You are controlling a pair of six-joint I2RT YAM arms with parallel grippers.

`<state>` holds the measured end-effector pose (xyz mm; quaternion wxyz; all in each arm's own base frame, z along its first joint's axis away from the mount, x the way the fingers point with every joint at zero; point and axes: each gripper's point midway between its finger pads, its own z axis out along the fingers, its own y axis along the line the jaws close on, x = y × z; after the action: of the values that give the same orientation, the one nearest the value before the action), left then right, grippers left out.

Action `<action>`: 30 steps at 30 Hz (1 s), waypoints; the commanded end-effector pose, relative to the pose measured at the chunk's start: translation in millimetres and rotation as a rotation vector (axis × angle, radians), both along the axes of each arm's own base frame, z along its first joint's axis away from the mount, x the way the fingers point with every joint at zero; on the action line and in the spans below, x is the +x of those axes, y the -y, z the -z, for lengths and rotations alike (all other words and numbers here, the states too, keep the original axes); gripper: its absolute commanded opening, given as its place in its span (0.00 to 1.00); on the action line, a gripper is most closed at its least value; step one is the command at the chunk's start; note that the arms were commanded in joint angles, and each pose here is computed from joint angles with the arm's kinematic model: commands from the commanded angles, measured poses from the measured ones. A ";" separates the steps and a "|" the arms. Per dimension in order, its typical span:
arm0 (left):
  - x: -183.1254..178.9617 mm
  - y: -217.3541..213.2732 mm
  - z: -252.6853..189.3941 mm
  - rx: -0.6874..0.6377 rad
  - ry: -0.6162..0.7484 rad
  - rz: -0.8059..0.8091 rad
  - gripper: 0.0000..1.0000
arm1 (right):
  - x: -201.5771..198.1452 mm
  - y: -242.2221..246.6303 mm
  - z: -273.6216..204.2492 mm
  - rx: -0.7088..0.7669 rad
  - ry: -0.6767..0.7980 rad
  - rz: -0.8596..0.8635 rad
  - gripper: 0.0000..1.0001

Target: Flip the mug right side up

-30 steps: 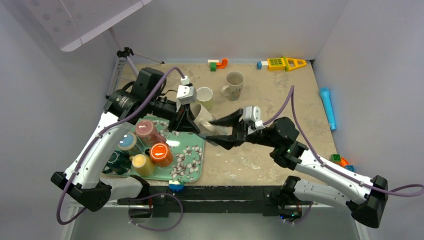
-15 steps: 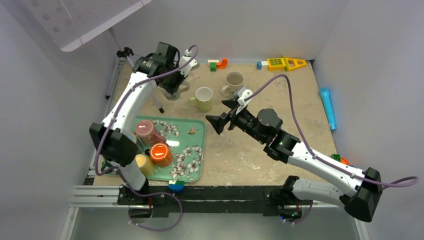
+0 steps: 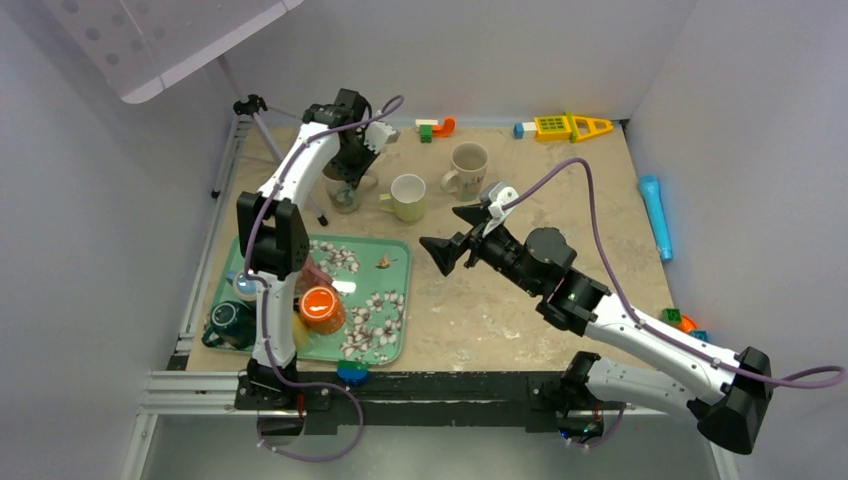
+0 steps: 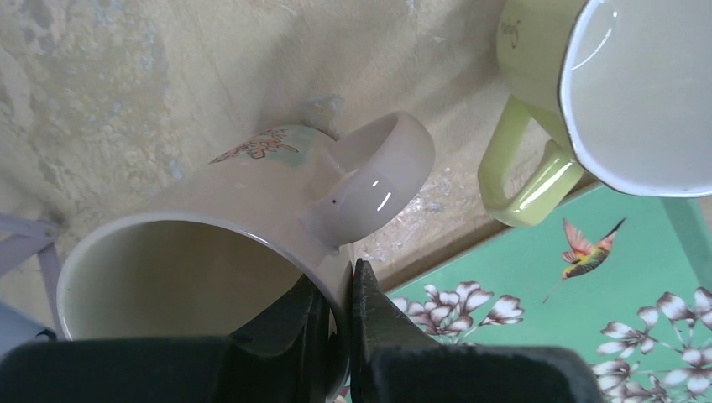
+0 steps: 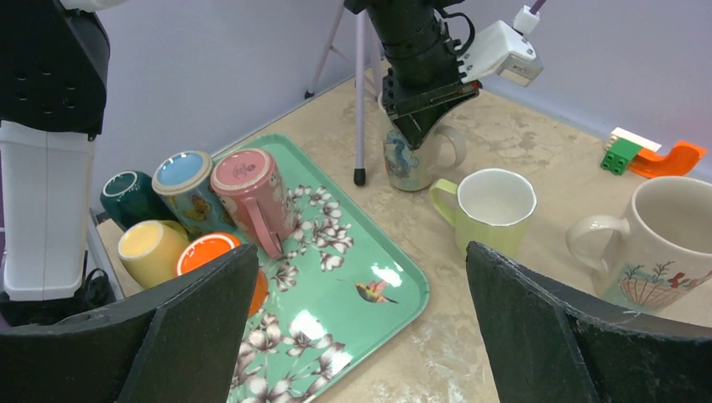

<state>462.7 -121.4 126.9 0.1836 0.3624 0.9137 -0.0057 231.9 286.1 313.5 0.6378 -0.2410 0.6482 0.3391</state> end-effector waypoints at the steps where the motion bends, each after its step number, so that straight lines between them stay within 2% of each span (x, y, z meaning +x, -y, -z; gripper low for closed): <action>1: 5.3 19.0 -27.8 -0.094 0.058 0.019 0.15 | -3.8 -0.1 -13.3 0.040 0.016 -0.015 0.98; 3: 3.4 18.9 -30.4 -0.096 0.059 0.023 0.34 | -2.9 -0.9 -12.6 0.035 0.005 -0.013 0.98; 6: -1.9 17.4 -45.8 -0.105 0.083 0.036 0.50 | 3.8 -3.1 -6.8 0.009 -0.028 0.013 0.98; 9: -11.2 14.7 -71.1 -0.118 0.124 0.044 0.61 | 1.3 -13.9 -1.3 -0.010 -0.077 -0.028 0.98; 12: -31.9 15.3 -107.2 -0.163 0.174 0.064 0.84 | 1.6 -17.9 1.3 -0.003 -0.103 -0.037 0.98; 16: -83.3 17.0 -152.0 -0.240 0.211 0.117 0.98 | 2.9 -16.6 5.0 0.000 -0.102 -0.026 0.98; 19: -144.1 17.7 -153.0 -0.250 0.154 0.209 0.95 | 5.2 -14.3 11.4 -0.015 -0.108 -0.007 0.98; 24: -242.4 -14.5 -92.5 -0.141 -0.134 0.276 0.76 | 8.0 -6.7 20.2 -0.043 -0.105 0.027 0.98; 28: -275.6 -47.5 -57.3 -0.035 -0.200 0.235 0.77 | 6.8 -3.0 24.6 -0.061 -0.091 0.029 0.98; 30: -279.4 -59.1 -46.8 0.003 -0.201 0.201 0.78 | 6.1 -1.5 27.7 -0.080 -0.083 0.028 0.98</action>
<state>200.0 -89.0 195.5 0.1331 0.4536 0.8761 -0.0951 237.6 295.0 279.4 0.5876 -0.2408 0.7001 0.3266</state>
